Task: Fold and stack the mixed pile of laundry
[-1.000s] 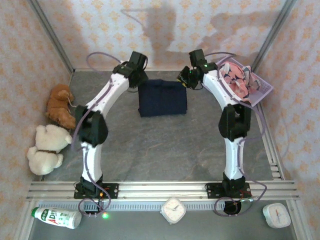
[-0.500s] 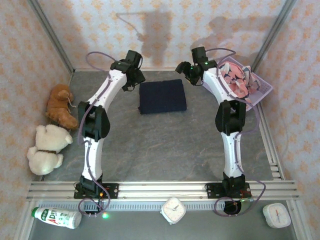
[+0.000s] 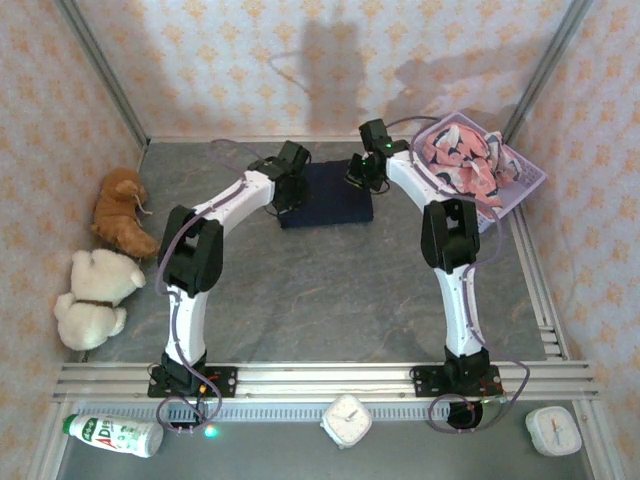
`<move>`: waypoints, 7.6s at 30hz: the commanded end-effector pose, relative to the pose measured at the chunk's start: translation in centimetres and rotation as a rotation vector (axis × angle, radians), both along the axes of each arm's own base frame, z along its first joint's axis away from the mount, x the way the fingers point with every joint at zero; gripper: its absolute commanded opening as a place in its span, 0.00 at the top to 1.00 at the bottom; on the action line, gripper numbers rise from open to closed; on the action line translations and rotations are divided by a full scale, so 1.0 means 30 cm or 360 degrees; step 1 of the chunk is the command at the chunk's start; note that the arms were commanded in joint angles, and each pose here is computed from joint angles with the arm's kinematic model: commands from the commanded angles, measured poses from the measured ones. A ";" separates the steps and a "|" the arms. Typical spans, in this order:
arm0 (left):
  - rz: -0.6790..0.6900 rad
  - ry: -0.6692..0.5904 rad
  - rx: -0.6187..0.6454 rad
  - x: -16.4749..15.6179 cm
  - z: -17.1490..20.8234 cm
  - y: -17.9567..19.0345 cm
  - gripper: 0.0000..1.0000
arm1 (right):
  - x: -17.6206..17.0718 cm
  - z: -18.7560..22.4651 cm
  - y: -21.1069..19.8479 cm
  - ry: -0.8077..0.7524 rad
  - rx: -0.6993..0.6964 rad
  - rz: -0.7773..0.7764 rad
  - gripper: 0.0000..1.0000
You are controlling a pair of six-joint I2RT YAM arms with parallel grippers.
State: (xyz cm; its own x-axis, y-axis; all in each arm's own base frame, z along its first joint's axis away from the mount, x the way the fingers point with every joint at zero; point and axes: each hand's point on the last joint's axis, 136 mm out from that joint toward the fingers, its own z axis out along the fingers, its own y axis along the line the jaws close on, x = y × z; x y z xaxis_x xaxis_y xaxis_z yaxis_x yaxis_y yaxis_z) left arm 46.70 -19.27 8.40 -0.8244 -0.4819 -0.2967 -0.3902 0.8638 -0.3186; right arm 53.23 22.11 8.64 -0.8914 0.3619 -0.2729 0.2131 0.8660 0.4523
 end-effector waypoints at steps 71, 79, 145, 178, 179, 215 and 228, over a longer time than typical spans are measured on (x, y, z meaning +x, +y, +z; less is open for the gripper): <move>-0.0235 0.0087 0.0433 -0.064 0.156 0.079 0.29 | -0.425 0.262 -0.324 0.0009 0.0023 -0.0164 0.18; -0.0078 0.0074 0.0456 -0.128 0.018 -0.041 0.28 | -0.413 0.267 -0.360 -0.0014 -0.0015 -0.0189 0.18; 0.0259 -0.0186 -0.0176 -0.093 0.259 0.377 0.00 | -0.175 1.458 -0.561 -0.1288 0.0539 -0.0280 1.00; 0.0050 -0.0032 -0.0282 0.024 0.020 0.132 0.07 | -0.564 0.214 -0.208 0.0026 -0.0206 -0.0176 0.27; 0.0018 -0.0034 -0.0320 0.039 0.015 0.100 0.06 | -0.572 0.185 -0.203 0.0058 -0.0252 -0.0165 0.26; -0.0370 -0.0979 -0.0503 -0.330 1.079 -0.031 1.00 | -0.626 1.152 -0.401 -0.1008 -0.0176 -0.0097 1.00; -0.0178 -0.1385 -0.0275 -0.371 1.348 0.094 0.98 | -0.660 1.414 -0.387 -0.1308 0.0029 -0.0141 1.00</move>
